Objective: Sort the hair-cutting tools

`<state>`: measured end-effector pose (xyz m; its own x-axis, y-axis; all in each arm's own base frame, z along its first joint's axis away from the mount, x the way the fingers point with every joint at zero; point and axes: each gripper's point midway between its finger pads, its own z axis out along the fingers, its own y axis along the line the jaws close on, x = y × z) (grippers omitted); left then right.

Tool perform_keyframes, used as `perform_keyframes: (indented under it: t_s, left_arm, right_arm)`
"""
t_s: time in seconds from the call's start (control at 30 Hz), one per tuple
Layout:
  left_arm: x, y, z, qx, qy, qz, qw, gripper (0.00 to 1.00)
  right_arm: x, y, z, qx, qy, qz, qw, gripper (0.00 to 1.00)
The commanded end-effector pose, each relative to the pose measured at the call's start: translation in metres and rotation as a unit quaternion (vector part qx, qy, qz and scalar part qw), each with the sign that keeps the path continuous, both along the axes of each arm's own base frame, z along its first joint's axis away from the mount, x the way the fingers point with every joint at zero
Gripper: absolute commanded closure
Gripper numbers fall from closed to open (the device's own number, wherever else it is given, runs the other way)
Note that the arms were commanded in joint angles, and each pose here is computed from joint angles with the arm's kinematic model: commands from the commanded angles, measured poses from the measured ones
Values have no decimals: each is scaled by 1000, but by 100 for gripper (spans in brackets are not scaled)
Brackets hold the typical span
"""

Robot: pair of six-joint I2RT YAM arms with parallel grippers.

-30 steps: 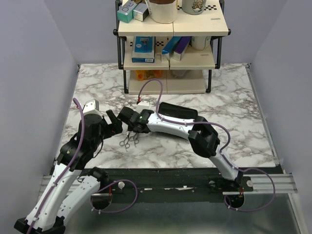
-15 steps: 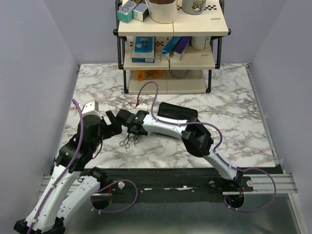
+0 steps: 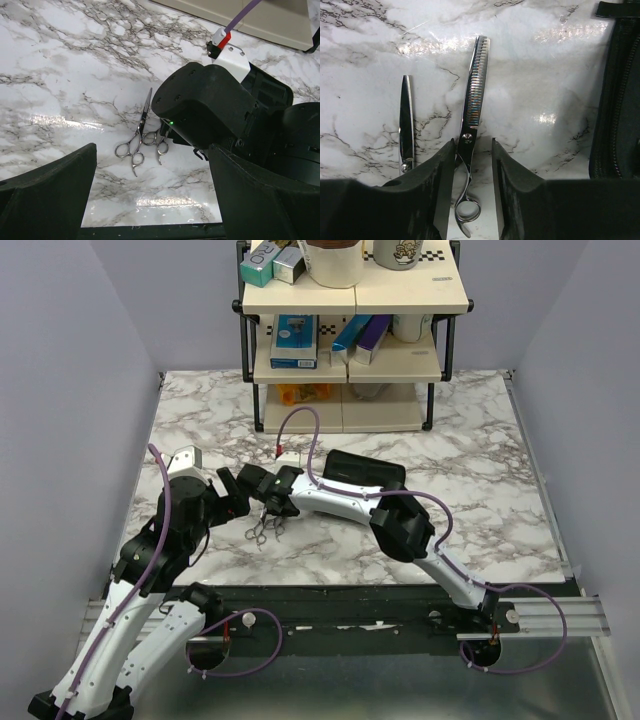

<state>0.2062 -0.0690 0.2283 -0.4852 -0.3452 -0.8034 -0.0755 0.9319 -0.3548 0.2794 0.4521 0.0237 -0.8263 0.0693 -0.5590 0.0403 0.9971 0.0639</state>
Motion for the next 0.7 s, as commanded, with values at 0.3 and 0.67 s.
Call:
perform_keyframes:
  t_s: [0.3, 0.67]
  left_arm:
    - [1, -4, 12, -13, -17, -9, 1000, 2]
    - [3, -9, 19, -30, -20, -10, 999, 2]
  right_arm:
    - [-45, -47, -54, -93, 55, 59, 992, 76]
    - [-102, -94, -63, -110, 89, 194, 971, 91]
